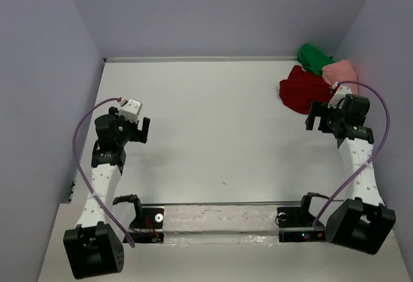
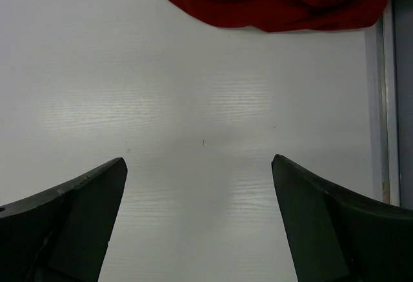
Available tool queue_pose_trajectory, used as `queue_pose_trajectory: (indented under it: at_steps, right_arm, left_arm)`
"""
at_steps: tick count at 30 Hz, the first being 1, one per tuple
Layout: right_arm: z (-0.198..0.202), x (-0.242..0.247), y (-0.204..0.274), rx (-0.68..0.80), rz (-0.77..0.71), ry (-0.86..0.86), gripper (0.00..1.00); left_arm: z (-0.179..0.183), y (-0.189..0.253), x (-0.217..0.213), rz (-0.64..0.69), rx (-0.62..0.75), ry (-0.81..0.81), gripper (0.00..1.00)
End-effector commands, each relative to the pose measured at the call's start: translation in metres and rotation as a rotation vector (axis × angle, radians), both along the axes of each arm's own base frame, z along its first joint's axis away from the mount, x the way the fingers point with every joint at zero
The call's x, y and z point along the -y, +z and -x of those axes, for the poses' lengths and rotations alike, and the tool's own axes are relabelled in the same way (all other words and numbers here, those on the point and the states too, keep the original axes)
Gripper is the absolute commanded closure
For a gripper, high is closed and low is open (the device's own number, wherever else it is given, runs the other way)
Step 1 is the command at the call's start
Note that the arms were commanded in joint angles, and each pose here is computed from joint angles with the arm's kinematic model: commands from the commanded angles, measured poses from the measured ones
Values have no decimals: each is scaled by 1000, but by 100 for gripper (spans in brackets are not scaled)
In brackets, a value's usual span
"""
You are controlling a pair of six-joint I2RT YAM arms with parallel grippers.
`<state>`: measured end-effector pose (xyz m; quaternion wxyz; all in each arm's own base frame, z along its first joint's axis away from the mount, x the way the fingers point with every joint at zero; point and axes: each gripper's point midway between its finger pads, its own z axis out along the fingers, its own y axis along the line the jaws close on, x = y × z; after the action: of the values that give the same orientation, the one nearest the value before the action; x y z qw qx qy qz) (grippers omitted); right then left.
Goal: Fold and stack the t-shirts
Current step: Grab crumpled tshirt from the corner of the board with the right arm
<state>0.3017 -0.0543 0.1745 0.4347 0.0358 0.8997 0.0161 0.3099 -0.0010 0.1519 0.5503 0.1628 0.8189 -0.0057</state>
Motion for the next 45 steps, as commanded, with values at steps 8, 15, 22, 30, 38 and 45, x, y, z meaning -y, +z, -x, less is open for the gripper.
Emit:
queue_pose_trajectory:
  at_steps: [8, 15, 22, 30, 38, 45]
  right_arm:
    - [-9, 3, 15, 72, 51, 23, 0]
    - [-8, -15, 2, 76, 33, 155, 0]
    - [-10, 2, -5, 57, 70, 63, 0]
    - [-47, 21, -21, -112, 37, 22, 4]
    - [-105, 47, -11, -183, 74, 17, 7]
    - [-142, 41, -35, -269, -39, 67, 12]
  left_arm:
    - [-7, 24, -2, -10, 43, -8, 1]
    - [-8, 20, -6, -19, 32, 8, 1]
    - [-8, 19, -3, 1, 23, 0, 1]
    - [-8, 8, -5, 0, -46, 7, 1]
    - [-7, 11, -5, -14, -30, -10, 1]
    - [-6, 12, -2, -19, -19, -30, 1]
